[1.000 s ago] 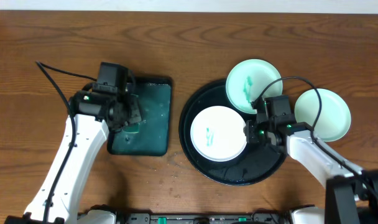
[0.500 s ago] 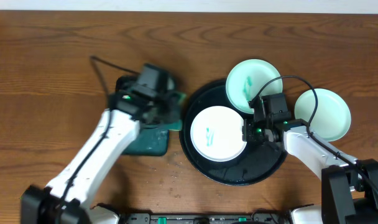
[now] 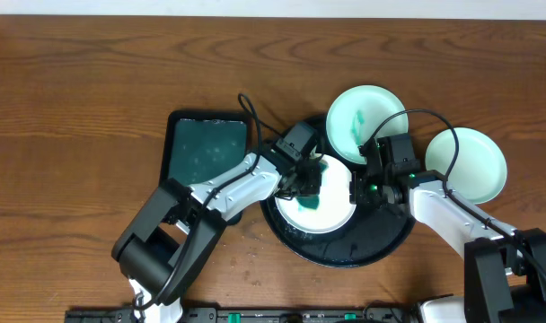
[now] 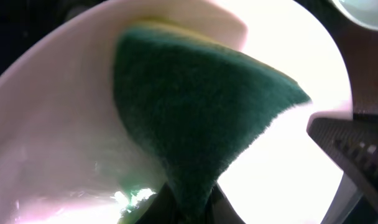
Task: Clean dirty plates on tray and stack at the side
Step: 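Move the sponge onto the white plate with the left gripper, then scrub the white plate with the sponge while the right gripper holds its rim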
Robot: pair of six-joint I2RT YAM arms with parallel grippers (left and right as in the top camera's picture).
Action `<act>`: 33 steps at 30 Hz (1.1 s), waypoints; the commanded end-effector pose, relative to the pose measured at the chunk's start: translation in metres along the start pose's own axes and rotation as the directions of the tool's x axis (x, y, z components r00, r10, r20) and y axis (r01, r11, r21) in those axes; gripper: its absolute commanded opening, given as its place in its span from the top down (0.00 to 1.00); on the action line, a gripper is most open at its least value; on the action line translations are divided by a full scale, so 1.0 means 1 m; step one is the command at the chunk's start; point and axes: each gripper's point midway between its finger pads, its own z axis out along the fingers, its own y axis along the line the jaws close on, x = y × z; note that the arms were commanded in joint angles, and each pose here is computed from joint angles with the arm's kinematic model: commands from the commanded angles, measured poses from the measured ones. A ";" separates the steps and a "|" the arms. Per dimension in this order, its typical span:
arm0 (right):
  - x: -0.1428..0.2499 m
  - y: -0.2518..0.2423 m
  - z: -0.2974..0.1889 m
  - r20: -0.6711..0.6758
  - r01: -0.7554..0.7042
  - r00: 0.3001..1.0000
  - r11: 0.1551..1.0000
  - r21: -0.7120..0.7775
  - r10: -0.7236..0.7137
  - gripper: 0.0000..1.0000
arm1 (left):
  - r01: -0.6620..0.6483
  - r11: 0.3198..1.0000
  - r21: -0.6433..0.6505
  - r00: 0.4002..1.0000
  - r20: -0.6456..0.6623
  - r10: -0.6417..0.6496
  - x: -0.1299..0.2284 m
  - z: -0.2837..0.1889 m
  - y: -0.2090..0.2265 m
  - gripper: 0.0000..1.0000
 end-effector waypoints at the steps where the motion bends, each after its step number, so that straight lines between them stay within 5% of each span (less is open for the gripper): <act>1: 0.020 -0.008 0.009 -0.070 -0.014 0.997 0.999 0.035 0.017 0.99 | 0.130 0.973 -0.190 0.991 0.001 -0.132 0.008 0.014 0.050 0.93; 6: 0.021 -0.008 0.009 -0.070 -0.015 0.997 0.999 0.036 0.017 0.99 | 0.160 0.893 -0.422 0.987 0.073 -0.142 0.002 -0.008 0.100 0.93; 13: 0.021 -0.008 0.009 -0.071 -0.015 0.997 0.999 0.035 0.017 0.99 | 0.170 0.882 -0.439 0.985 0.087 -0.147 -0.008 -0.016 0.107 0.93; 16: 0.021 -0.008 0.009 -0.071 -0.015 0.997 0.999 0.036 0.017 0.99 | 0.171 0.919 -0.356 0.985 0.041 -0.167 -0.004 -0.009 0.092 0.93; 22: 0.021 -0.008 0.009 -0.071 -0.015 0.997 0.999 0.036 0.018 0.99 | 0.135 0.985 0.105 0.971 -0.212 -0.110 0.021 0.020 0.000 0.93; 33: 0.021 -0.008 0.009 -0.072 -0.015 0.997 0.999 0.036 0.018 0.99 | 0.057 0.988 0.144 0.945 -0.326 -0.007 0.067 0.043 -0.027 0.92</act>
